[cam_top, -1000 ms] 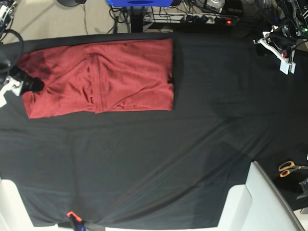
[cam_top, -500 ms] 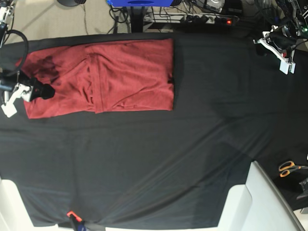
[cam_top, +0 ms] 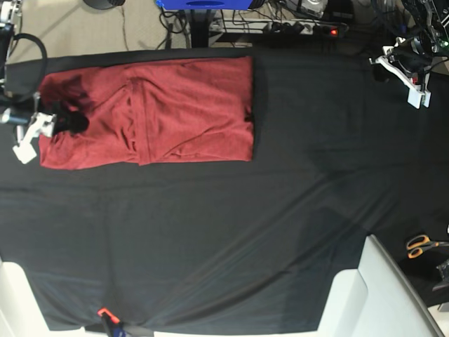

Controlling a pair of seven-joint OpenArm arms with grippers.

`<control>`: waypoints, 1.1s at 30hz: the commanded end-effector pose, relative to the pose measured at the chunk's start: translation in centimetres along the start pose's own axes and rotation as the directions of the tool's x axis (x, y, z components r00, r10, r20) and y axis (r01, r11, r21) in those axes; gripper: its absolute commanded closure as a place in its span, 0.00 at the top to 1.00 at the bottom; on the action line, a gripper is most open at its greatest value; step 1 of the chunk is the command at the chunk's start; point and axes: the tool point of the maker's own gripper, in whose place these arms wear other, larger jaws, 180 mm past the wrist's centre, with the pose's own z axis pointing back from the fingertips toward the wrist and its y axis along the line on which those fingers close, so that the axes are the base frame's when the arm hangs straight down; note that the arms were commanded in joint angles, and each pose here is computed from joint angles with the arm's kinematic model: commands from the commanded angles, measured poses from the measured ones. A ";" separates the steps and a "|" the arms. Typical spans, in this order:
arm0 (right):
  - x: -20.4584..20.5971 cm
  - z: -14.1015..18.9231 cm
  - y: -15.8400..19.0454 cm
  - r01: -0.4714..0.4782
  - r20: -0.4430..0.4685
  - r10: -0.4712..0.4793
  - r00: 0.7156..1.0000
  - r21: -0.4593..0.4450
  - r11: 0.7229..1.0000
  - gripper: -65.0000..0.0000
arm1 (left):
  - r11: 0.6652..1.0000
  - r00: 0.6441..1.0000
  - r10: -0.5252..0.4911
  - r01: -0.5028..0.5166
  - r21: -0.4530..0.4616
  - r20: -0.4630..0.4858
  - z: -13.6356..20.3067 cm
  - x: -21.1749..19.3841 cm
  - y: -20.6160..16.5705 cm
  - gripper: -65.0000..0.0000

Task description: Fold the T-shirt properly

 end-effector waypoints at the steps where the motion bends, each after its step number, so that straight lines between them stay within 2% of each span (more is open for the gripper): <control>1: -4.6 -0.9 -1.4 0.007 -0.189 -0.022 0.982 -0.081 0.997 0.78 | 1.000 1.000 -0.019 0.019 0.006 0.022 0.6 0.8 0.4 0.00; 8: -4.3 -0.9 -1.5 0.007 -0.171 -0.021 0.985 -0.084 0.996 0.76 | 1.000 1.000 -0.015 0.015 0.010 0.023 0.7 0.7 0.6 0.00; 14: -3.3 -0.1 -2.2 0.001 -0.128 -0.015 0.992 -0.105 0.995 0.52 | 1.000 1.000 -0.017 0.017 0.008 0.022 0.6 0.7 0.5 0.00; 25: -3.0 0.5 -2.6 -0.003 -0.124 -0.012 0.992 -0.119 0.993 0.48 | 1.000 1.000 -0.016 0.015 0.010 0.025 0.7 0.8 0.5 0.00; 26: -3.0 0.5 -2.6 -0.003 -0.124 -0.012 0.992 -0.119 0.993 0.46 | 1.000 1.000 -0.016 0.015 0.010 0.025 0.7 0.8 0.5 0.00; 31: -2.8 0.5 -2.6 -0.005 -0.121 -0.009 0.993 -0.118 0.993 0.14 | 1.000 1.000 -0.016 0.015 0.010 0.026 0.6 0.9 0.5 0.00; 33: -2.7 0.5 -2.5 -0.006 -0.119 -0.008 0.993 -0.117 0.993 0.05 | 1.000 1.000 -0.016 0.015 0.010 0.026 0.6 0.9 0.5 0.00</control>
